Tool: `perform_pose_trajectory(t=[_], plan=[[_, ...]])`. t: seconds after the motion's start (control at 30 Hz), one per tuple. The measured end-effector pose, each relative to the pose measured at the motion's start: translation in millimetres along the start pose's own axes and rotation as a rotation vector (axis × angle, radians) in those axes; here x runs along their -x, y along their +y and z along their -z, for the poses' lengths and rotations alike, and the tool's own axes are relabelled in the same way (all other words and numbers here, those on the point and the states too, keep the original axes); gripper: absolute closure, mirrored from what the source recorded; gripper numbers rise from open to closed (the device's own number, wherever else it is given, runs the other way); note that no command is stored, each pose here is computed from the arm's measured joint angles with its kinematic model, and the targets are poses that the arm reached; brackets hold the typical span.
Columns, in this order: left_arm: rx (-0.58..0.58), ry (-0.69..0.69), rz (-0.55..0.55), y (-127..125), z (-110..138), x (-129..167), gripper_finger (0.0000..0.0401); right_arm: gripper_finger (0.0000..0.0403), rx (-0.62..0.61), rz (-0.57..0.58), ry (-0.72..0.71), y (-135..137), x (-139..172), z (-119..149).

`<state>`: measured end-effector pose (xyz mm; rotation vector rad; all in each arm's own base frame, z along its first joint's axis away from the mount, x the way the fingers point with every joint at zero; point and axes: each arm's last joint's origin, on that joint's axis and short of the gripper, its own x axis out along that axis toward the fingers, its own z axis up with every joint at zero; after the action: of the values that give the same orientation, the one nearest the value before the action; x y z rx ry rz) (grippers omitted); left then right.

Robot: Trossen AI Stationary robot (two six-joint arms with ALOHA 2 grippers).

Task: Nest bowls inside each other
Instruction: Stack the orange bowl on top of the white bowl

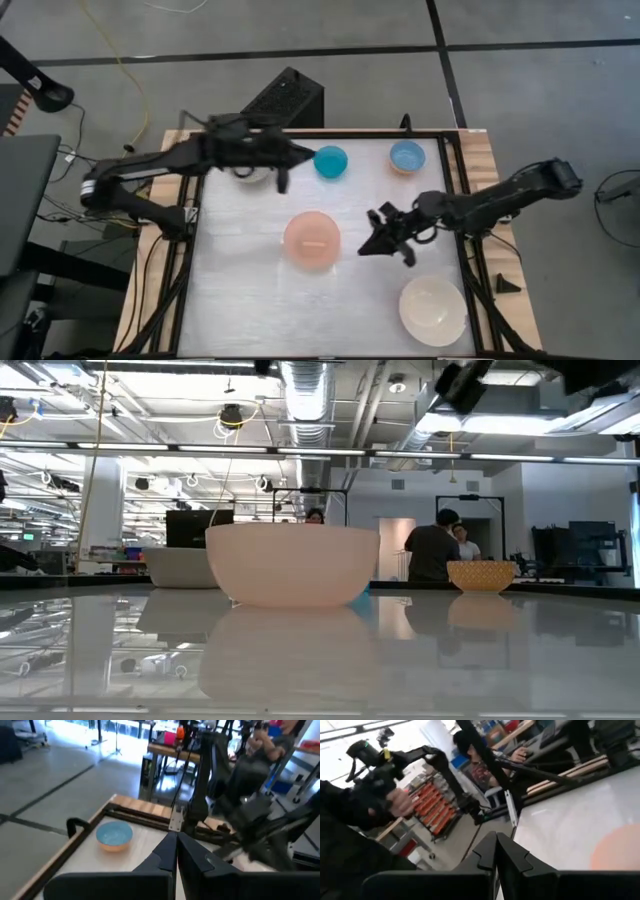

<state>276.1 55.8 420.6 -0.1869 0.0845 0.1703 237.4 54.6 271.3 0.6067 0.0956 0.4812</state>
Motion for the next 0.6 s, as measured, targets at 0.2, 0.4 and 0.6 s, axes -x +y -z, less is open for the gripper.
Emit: perform_pose_trajectory(t=[0.2,0.4,0.6], plan=[[0.005,0.012,-0.003,-4.0,-14.7,54.4,0.0401,0.0325,0.008,0.017,0.075,-47.4,-20.4,14.5],[0.061,0.023,0.012,-7.3,-19.7,94.5,0.0401,0.0245,0.081,0.004,0.208,-77.1,-36.6,28.6],[0.100,0.033,-0.033,-7.1,-19.3,114.7,0.0401,0.0185,0.280,0.009,0.444,-89.2,-63.5,30.8]])
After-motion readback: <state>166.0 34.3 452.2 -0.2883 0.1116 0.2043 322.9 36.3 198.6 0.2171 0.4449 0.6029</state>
